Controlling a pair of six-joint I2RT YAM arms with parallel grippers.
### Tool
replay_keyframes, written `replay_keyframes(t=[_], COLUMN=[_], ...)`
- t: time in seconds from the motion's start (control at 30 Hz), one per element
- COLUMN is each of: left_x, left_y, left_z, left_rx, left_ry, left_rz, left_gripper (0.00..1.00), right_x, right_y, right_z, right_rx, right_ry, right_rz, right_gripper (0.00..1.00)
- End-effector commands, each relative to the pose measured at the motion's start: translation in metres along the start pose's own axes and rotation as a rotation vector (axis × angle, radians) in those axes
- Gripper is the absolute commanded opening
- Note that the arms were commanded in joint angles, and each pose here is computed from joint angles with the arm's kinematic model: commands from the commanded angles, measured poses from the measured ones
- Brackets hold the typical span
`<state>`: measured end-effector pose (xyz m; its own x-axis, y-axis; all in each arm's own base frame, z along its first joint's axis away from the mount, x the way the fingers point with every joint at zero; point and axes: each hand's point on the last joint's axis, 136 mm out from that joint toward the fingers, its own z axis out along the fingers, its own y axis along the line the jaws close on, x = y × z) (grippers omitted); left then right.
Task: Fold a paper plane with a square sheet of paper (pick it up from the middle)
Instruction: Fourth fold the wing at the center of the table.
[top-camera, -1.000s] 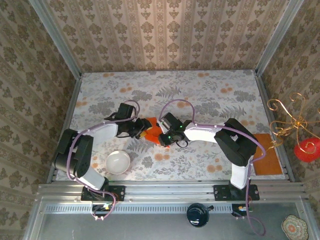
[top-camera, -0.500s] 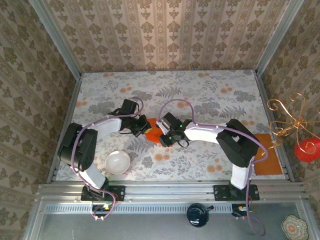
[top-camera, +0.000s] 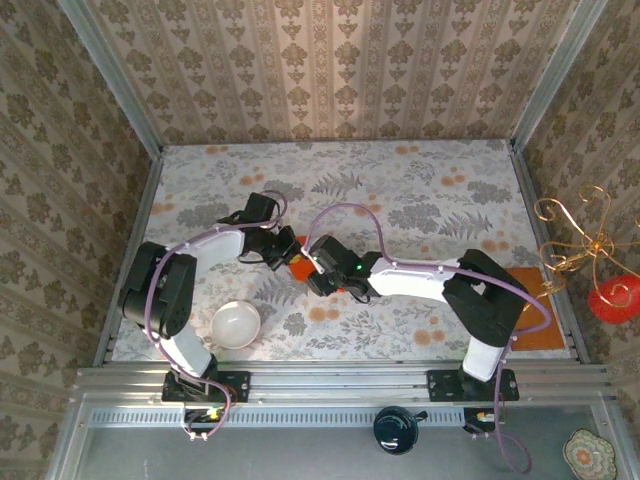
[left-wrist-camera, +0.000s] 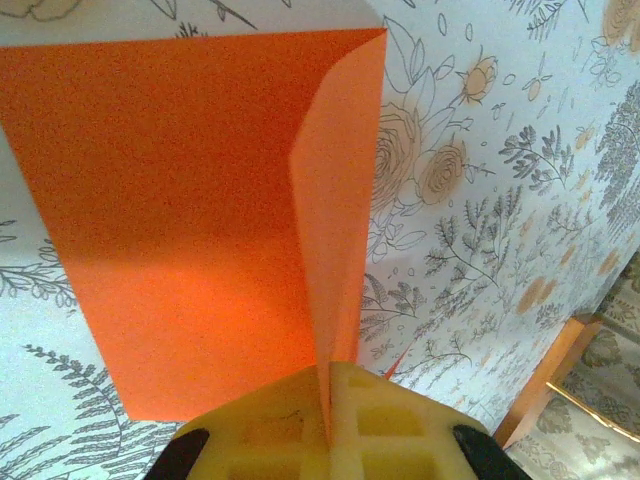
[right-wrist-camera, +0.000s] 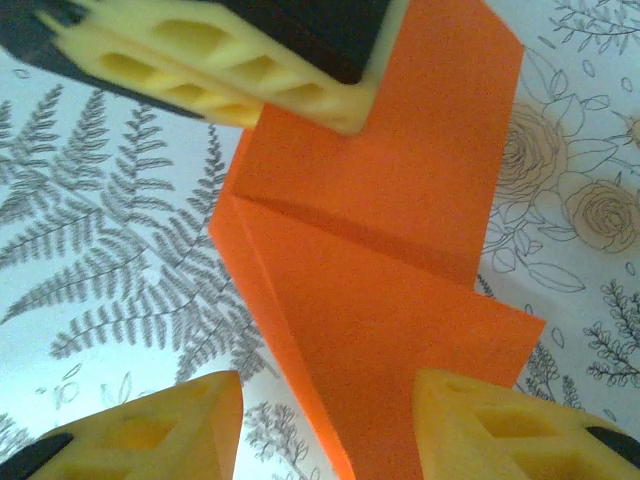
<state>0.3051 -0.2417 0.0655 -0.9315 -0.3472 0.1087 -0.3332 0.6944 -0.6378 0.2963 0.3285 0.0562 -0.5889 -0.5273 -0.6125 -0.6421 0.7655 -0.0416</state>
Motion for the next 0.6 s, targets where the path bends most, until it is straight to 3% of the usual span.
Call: replay_keyframes(t=[0.0,0.17,0.43,0.57], left_x=[0.002,0.003,0.003,-0.001], left_y=[-0.004,-0.004,-0.002,0.003], left_z=[-0.002,-0.002,-0.001,-0.004], left_rx=[-0.005,-0.004,-0.01,-0.023], left_ry=[0.017,0.017,0.018,0.007], left_rz=[-0.023,-0.022,-0.022,-0.025], left_gripper=[0.06,0.06,0.07,0.12], right_x=[-0.003,0.001,0.004,0.009], right_y=[-0.015,-0.011,-0.005,-0.001], right_z=[0.01,0.017,0.017,0.017], right_rx=[0.1,0.081,0.051,0.025], right_ry=[-0.02,-0.006,-0.002,0.022], right_rz=[-0.012,-0.028,-0.041,-0.054], right_gripper=[0.49,0.45,0.28,0.21])
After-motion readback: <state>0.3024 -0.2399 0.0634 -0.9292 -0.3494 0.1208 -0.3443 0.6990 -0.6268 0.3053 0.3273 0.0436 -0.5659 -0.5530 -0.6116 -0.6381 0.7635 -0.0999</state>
